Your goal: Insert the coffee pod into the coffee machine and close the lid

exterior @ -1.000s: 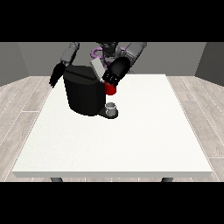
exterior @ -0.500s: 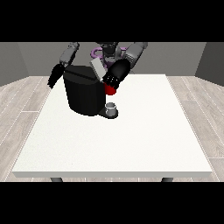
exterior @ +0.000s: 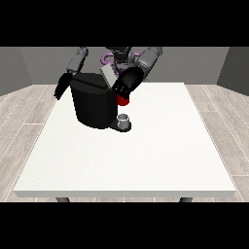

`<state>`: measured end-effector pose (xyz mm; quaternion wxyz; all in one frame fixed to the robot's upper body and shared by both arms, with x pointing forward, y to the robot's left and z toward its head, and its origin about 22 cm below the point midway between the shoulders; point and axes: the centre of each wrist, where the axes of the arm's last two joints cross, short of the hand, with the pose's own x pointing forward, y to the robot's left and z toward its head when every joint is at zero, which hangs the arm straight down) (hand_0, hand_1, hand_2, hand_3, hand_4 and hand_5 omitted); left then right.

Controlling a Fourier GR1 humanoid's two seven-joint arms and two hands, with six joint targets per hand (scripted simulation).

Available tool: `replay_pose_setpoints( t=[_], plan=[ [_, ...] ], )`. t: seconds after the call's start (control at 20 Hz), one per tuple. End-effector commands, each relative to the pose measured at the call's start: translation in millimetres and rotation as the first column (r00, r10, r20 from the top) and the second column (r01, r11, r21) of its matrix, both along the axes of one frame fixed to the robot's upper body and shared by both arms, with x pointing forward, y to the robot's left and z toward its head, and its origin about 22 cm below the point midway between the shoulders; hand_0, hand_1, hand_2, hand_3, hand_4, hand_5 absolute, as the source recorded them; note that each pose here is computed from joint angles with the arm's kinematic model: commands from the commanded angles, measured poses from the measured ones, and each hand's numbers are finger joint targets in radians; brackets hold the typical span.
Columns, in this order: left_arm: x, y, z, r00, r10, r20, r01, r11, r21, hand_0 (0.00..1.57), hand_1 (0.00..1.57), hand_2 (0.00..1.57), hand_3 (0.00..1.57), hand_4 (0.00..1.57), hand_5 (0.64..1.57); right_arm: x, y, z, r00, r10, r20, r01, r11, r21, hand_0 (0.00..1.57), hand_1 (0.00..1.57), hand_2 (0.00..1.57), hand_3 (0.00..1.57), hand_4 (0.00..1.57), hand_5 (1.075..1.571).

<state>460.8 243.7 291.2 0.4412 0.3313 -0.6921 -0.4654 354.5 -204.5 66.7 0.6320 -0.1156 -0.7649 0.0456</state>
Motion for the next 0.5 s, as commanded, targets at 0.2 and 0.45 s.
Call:
replay_pose_setpoints(
  t=[0.2, 0.45],
  plan=[
    [-2, 6, 6, 0.997, -0.012, 0.073, 0.007, 0.998, 0.058, 1.14, 1.14, 1.12, 0.84, 0.00, 1.571, 2.1, -5, 3, 1.000, -0.013, -0.009, 0.013, 0.999, -0.031, 0.00, 0.00, 0.00, 0.00, 0.07, 1.571],
    [-1, 15, 0, 0.993, 0.023, 0.115, -0.033, 0.996, 0.080, 0.81, 0.81, 0.91, 0.66, 0.00, 1.571, -2.4, 17, 9, 1.000, 0.024, 0.006, -0.024, 0.999, -0.038, 0.00, 0.00, 0.00, 0.00, 0.19, 1.571]
  ],
)
